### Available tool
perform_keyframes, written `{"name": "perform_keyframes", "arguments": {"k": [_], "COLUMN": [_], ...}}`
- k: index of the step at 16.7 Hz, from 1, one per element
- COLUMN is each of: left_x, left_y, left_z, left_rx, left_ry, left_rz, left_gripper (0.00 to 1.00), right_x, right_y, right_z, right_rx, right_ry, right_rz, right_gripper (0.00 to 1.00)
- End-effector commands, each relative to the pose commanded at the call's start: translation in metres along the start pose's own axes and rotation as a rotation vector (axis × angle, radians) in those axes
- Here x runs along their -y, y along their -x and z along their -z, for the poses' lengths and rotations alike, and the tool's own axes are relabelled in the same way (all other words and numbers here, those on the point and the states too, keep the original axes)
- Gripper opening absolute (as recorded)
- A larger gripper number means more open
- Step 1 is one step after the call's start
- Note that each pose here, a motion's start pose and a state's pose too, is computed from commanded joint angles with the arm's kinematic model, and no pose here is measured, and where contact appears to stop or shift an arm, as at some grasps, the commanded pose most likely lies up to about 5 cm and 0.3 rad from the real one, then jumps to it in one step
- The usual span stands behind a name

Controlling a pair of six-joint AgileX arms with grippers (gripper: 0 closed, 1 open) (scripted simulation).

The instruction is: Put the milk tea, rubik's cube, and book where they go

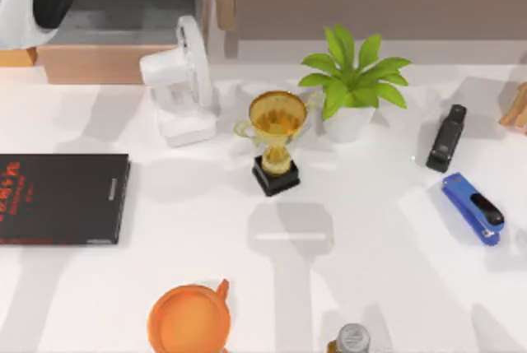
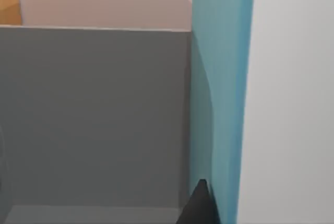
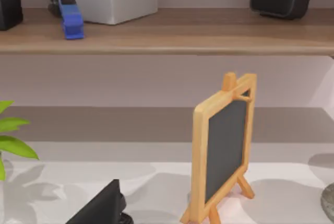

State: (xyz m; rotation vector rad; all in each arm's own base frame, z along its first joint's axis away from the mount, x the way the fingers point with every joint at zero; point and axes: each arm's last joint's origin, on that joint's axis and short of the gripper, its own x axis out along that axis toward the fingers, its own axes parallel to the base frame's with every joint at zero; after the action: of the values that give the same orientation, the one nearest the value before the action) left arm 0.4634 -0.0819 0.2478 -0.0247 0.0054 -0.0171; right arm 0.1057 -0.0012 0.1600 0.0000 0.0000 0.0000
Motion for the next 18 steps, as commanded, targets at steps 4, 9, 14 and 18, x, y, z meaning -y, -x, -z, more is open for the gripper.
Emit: {"name": "perform_keyframes", "arguments": {"k": [4, 9, 14, 18], "left_x": [0.0, 0.001, 0.001, 0.0], "left_y": [0.0, 0.001, 0.01, 0.009], "left_z": [0.0, -0.002, -0.011, -0.01], "left_rx": [0.0, 0.002, 0.002, 0.002], "left_ry": [0.0, -0.001, -0.001, -0.002], "left_rz": [0.0, 0.003, 0.002, -0.001], "left_gripper": [0.0, 0.0, 0.0, 0.0], "right_x": [0.0, 0.0, 0.0, 0.0], "right_y": [0.0, 0.0, 0.0, 0.0], "right_z": [0.0, 0.0, 0.0, 0.0], "right_rx": [0.0, 0.0, 0.0, 0.0], "right_ry": [0.0, 0.0, 0.0, 0.0], "right_rz": [0.0, 0.0, 0.0, 0.0], "right_gripper": [1.0, 1.0, 1.0, 1.0]}}
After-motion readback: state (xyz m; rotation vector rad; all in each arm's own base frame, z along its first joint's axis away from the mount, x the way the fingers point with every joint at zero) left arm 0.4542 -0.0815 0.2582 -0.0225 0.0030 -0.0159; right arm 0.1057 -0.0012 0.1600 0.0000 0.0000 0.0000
